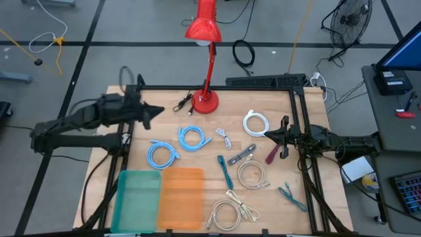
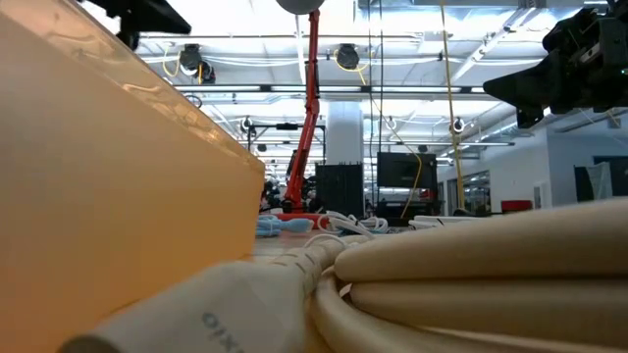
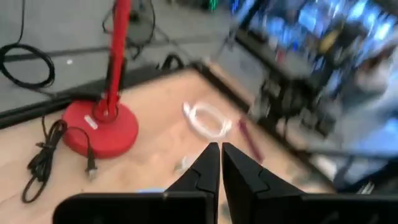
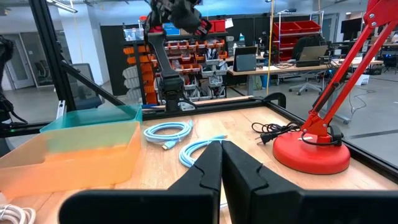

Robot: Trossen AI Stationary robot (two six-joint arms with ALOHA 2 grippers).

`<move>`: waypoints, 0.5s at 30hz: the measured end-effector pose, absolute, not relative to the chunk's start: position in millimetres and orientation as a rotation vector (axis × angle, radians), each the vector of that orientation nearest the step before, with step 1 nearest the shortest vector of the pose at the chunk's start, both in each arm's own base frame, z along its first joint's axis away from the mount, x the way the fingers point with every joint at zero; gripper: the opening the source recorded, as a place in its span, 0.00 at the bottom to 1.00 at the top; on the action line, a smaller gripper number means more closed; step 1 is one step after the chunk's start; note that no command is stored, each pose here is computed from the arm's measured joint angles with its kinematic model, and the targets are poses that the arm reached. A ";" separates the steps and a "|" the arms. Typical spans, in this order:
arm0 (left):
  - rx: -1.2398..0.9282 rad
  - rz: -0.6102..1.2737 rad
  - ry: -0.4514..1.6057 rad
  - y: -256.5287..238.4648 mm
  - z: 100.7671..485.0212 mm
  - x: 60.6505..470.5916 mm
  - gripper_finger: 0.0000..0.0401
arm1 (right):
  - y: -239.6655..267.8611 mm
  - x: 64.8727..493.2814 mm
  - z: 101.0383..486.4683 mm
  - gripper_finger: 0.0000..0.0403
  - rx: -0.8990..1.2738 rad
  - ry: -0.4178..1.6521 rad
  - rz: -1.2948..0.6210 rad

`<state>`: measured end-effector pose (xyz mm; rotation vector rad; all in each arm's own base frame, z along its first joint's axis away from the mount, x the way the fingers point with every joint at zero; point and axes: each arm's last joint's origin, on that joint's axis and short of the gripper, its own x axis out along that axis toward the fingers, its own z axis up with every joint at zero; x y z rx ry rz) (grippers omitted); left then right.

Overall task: Pick & Place USB Port
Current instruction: Put the top light blue USB cable into the blue bin

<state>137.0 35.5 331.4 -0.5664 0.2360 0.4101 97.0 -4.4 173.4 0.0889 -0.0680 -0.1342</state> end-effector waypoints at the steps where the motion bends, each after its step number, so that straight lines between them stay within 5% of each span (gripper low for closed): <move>1: -0.537 0.383 0.283 36.6 329.0 143.5 0.05 | -4.4 97.1 173.4 0.00 0.089 -0.068 -0.135; 15: -0.610 0.172 0.639 43.4 282.4 204.3 0.05 | -4.4 97.0 173.4 0.00 0.089 -0.068 -0.134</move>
